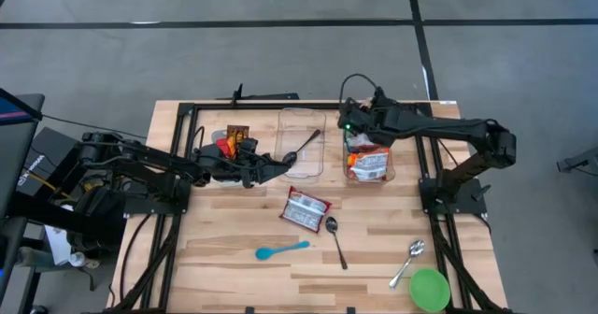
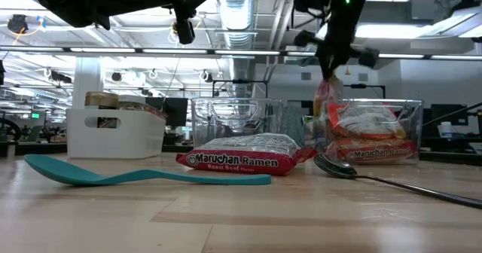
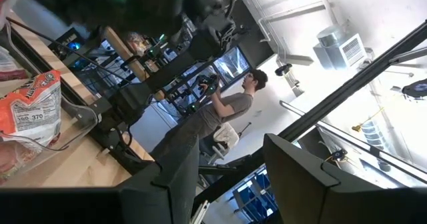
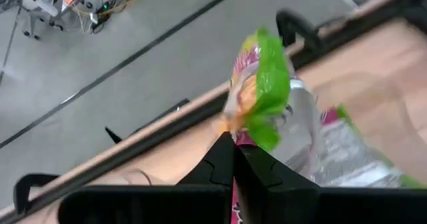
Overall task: Pick & Place Food Item
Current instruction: Put the green noodle pack into the right transparent bin
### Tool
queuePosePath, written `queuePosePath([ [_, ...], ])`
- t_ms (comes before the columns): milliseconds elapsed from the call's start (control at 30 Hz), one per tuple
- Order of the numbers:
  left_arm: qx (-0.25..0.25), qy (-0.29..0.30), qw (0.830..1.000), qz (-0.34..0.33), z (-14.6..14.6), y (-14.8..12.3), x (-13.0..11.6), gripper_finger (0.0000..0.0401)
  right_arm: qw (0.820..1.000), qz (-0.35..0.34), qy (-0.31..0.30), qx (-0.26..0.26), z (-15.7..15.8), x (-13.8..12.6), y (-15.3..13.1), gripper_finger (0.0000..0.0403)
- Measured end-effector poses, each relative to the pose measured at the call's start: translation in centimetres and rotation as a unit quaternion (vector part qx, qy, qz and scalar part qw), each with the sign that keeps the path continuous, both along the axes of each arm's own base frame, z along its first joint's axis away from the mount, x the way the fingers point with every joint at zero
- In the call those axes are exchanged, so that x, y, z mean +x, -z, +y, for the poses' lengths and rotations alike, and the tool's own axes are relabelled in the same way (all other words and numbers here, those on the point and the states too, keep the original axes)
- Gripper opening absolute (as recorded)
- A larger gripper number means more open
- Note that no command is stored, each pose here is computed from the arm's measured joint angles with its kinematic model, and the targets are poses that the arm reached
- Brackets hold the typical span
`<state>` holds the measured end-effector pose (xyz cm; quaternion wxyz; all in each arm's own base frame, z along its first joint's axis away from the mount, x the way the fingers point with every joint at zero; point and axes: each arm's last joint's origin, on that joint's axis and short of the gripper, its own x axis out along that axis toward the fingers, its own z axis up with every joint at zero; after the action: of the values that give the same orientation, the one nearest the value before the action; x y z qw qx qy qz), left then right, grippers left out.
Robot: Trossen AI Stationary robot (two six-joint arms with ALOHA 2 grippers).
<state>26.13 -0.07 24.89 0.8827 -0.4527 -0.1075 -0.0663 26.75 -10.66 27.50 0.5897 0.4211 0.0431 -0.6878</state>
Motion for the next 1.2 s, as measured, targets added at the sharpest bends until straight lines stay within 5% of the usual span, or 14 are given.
queuePosePath([
  [133, 0.000, 0.000, 1.000, 0.000, 0.0, 0.0, 0.0, 0.0163, 1.000, -0.024, 0.003, 0.005, 0.8, 0.1, 1.8, 0.0000],
  [967, 0.000, 0.000, 1.000, 0.000, 0.0, 0.0, 0.0, 0.0163, 0.979, 0.119, -0.033, 0.162, 2.1, -2.5, 3.0, 0.0000],
  [1200, 0.000, 0.000, 1.000, 0.000, 0.0, 0.0, 0.0, 0.0163, 0.970, 0.139, -0.052, 0.191, 1.6, -2.9, 3.1, 0.0059],
])
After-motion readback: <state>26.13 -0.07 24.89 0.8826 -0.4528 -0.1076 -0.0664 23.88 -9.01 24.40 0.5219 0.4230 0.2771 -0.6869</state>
